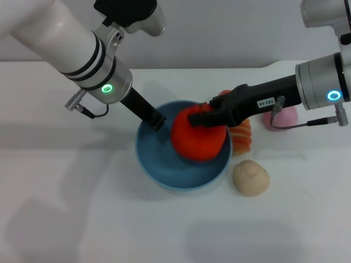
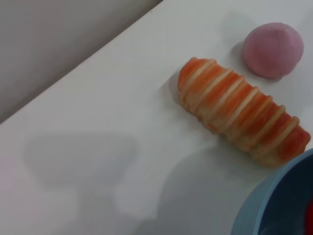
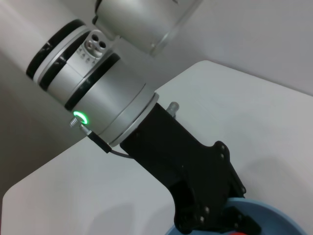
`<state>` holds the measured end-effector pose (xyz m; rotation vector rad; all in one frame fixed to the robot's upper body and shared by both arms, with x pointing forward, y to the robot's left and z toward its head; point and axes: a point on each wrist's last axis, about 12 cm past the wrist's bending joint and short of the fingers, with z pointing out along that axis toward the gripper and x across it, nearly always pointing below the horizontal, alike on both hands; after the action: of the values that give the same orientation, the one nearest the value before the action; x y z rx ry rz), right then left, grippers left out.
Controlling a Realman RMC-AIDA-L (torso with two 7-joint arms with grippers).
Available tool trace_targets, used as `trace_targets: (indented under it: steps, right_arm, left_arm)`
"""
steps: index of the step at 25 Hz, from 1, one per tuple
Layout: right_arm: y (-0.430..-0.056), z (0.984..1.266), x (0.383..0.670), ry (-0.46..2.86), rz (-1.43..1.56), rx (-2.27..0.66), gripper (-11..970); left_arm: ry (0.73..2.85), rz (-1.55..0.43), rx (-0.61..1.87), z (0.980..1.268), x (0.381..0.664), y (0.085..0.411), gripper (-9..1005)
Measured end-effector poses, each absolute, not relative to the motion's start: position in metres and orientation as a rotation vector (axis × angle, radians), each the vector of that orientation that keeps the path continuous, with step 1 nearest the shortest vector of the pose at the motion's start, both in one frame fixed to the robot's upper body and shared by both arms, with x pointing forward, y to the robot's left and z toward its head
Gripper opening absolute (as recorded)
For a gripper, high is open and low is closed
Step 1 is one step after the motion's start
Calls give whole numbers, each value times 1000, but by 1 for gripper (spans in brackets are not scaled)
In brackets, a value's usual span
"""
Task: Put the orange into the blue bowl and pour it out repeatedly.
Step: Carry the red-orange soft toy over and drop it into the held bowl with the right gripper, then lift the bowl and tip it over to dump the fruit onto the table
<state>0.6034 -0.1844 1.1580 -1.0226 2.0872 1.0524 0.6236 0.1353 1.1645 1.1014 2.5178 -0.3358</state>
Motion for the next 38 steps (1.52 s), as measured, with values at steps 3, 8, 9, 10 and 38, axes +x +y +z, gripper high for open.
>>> trace_targets:
  steps: [3,8,9,10,38]
  right_arm:
    - [-185,1159,604,2083,1052,-1019,209]
    - [-192,1162,604,2060,1042,-988,304]
    - [-196,1163,604,2047,1027,-980,352]
    - [-202,1165,604,2014,1002,-965,399]
    - [-349,1060,544,1734,384,-284,665]
  left_arm:
    - [2520,-335,1096,1163,623,136,0]
    - [2521,-334,1078,1161,624,139,0]
    - [2520,-333,1075,1160,624,140,0]
    - [2518,-332,1073,1160,624,141,-1]
    - [1972,135,1343,1196,638,94,-1]
